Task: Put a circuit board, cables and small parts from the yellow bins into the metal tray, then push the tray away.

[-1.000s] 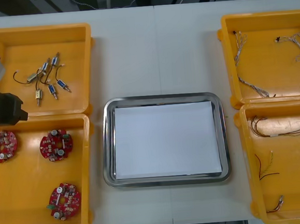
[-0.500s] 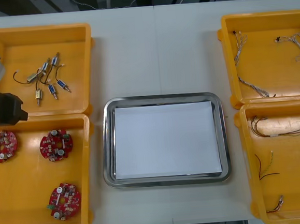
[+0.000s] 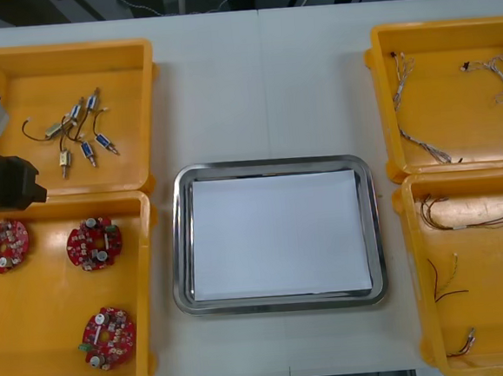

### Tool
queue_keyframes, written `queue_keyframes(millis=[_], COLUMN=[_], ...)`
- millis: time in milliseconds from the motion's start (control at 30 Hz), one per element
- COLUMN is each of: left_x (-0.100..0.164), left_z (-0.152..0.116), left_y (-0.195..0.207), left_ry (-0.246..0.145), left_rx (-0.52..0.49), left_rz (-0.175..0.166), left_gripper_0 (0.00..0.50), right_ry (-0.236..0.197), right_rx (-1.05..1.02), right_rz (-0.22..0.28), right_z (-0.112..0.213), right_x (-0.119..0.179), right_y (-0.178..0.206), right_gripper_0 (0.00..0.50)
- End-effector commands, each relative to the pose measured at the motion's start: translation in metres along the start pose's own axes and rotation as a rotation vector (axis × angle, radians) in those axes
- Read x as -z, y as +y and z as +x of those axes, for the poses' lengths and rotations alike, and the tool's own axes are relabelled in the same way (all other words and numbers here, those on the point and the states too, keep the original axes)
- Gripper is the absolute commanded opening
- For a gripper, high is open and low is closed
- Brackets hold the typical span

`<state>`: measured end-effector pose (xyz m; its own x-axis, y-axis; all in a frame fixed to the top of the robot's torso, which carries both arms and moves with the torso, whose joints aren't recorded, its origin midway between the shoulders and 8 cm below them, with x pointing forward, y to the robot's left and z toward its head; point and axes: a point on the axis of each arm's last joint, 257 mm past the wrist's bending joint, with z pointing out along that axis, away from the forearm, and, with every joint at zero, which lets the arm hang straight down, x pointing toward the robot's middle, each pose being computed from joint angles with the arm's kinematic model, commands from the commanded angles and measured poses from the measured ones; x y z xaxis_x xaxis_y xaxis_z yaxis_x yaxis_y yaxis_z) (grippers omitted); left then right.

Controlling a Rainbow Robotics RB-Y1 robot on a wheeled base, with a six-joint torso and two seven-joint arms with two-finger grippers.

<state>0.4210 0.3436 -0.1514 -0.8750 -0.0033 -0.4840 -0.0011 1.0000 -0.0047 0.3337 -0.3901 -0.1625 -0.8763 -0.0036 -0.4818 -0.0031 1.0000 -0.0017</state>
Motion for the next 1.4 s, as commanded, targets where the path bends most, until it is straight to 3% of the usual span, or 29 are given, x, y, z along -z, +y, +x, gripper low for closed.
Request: queue_keyframes(millis=[33, 333, 367, 733, 1000, 1267, 1400], left_x=[0.015, 0.015, 0.000, 0.002, 0.007, 0.009, 0.007], left_z=[-0.011, -0.011, 0.005, 0.006, 0.019, 0.051, 0.067], left_y=[0.007, 0.007, 0.003, 0.001, -0.007, 0.001, -0.001], left_ry=[-0.035, -0.035, 0.015, 0.022, 0.067, 0.124, 0.152], left_rx=[0.066, 0.066, 0.073, 0.048, -0.028, -0.110, -0.132], left_rz=[-0.031, -0.031, -0.018, -0.009, 0.044, 0.032, 0.042], left_gripper_0=[0.500, 0.500, 0.500, 0.500, 0.500, 0.500, 0.500], right_ry=[-0.016, -0.026, -0.034, -0.001, 0.022, 0.037, 0.035], right_rx=[0.028, 0.015, 0.021, -0.004, -0.023, -0.087, -0.121], right_rz=[-0.002, -0.019, -0.018, -0.003, 0.018, 0.015, 0.026], right_z=[-0.005, -0.007, -0.009, 0.007, 0.021, 0.041, 0.049], right_x=[0.004, 0.004, 0.007, -0.008, -0.023, -0.050, -0.063], right_y=[0.007, 0.010, 0.011, 0.014, 0.023, 0.038, 0.042], right_gripper_0=[0.500, 0.500, 0.500, 0.500, 0.500, 0.500, 0.500])
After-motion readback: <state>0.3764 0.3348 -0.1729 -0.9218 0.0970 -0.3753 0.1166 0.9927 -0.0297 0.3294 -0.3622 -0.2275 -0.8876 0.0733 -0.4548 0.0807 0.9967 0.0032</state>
